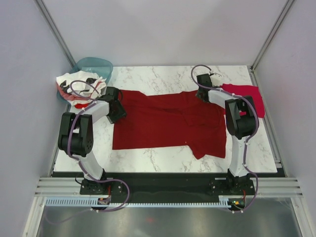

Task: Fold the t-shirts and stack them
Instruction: Flatten the tshirt out

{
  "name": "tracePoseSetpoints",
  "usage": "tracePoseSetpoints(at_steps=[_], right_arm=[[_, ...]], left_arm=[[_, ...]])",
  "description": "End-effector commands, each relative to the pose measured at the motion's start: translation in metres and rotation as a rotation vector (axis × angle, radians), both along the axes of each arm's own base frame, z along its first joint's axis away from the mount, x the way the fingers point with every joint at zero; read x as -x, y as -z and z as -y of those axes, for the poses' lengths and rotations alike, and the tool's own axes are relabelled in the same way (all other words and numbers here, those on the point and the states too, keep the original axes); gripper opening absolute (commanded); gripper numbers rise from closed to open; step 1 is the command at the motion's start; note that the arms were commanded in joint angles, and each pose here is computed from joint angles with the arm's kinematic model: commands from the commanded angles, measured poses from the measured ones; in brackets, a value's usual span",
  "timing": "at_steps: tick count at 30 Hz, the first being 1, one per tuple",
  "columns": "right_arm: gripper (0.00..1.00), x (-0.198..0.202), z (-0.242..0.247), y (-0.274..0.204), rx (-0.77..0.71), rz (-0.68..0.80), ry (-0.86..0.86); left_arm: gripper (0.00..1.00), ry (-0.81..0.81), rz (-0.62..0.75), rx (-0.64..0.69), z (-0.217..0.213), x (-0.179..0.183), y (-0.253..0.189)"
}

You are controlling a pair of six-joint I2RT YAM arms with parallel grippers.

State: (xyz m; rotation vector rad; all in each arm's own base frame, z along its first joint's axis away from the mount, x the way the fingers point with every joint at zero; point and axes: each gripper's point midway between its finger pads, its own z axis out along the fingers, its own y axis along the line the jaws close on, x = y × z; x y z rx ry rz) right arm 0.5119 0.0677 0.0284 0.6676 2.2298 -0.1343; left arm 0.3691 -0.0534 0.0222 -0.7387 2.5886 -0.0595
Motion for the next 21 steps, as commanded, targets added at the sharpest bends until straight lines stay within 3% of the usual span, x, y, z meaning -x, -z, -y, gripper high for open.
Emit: tracePoseSetpoints(at_steps=[1, 14, 21], right_arm=[[0.56, -0.008, 0.021, 0.004, 0.037, -0.048, 0.053], [0.57, -0.045, 0.031, 0.043, -0.026, -0.137, 0.069], [0.68, -0.057, 0.011, 0.015, -0.081, -0.081, 0.007]], left_arm=[[0.59, -0.062, -0.004, -0.014, -0.007, -0.008, 0.007], [0.56, -0.186, -0.043, -0.065, -0.026, -0.004, 0.024], [0.56, -0.184, 0.019, -0.023, -0.021, -0.015, 0.001]])
